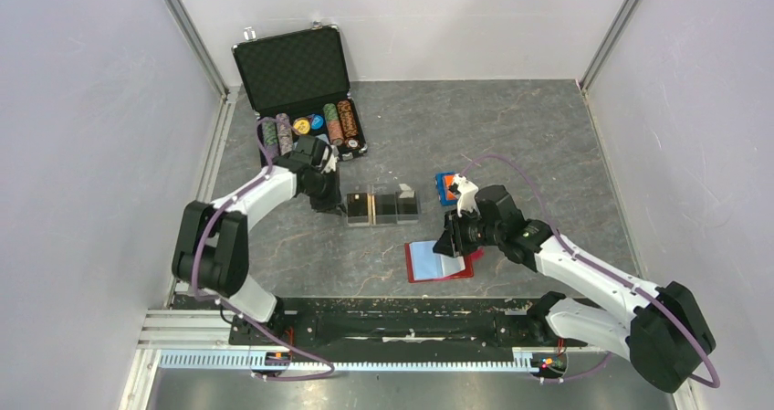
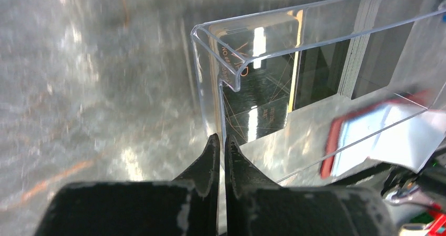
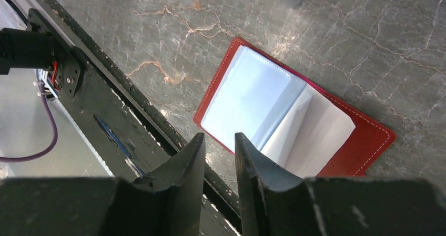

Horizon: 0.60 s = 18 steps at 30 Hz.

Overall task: Put the credit cards into the card holder
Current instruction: Move the storage box to the center of the board.

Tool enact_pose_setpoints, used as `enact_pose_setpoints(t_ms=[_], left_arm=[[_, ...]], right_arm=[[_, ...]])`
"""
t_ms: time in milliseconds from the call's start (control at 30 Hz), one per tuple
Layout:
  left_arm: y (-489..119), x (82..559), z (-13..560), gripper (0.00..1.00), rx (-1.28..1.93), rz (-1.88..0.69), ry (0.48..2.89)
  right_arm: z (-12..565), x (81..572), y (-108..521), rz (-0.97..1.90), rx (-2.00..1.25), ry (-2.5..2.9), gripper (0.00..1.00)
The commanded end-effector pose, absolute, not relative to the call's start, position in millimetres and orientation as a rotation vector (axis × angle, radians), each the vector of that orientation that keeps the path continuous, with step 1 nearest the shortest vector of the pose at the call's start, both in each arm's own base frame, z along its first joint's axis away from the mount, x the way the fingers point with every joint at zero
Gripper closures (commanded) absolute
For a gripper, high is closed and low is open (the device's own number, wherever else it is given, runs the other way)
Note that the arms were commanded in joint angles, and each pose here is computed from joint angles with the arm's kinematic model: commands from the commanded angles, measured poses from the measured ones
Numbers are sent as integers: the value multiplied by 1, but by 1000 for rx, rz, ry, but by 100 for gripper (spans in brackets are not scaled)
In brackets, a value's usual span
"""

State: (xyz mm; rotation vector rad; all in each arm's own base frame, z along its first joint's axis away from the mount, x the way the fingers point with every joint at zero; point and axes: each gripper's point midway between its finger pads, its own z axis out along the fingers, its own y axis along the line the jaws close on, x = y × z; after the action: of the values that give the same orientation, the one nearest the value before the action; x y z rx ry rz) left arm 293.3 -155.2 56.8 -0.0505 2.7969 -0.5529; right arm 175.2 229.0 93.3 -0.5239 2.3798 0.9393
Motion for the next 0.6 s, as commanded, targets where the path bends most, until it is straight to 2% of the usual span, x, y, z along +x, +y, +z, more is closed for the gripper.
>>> enact_pose_setpoints(t_ms=[0, 233, 300, 333, 367, 400, 467, 567], left_arm=[[-149, 260, 78, 98, 99, -597, 2761], [-117, 237, 85, 96, 28, -414, 2722], [-117, 238, 91, 85, 26, -414, 2698], [-116, 240, 94, 66, 23, -408, 2689], [-115, 241, 97, 51, 20, -397, 2682], [-114, 242, 100, 43, 23, -393, 2677], [-116, 243, 108, 35, 31, -407, 2667], [-128, 242, 121, 33, 37, -499, 2649]], right_arm=[[121, 188, 241, 971, -522, 2291, 68], [122, 189, 251, 1034, -515, 2284, 53], [122, 188, 256, 1064, -516, 2278, 49], [122, 187, 259, 1078, -520, 2273, 47], [122, 187, 261, 1087, -523, 2269, 45], [122, 187, 263, 1094, -523, 2270, 43], [121, 189, 268, 1112, -520, 2266, 41], [122, 191, 280, 1157, -512, 2249, 40]])
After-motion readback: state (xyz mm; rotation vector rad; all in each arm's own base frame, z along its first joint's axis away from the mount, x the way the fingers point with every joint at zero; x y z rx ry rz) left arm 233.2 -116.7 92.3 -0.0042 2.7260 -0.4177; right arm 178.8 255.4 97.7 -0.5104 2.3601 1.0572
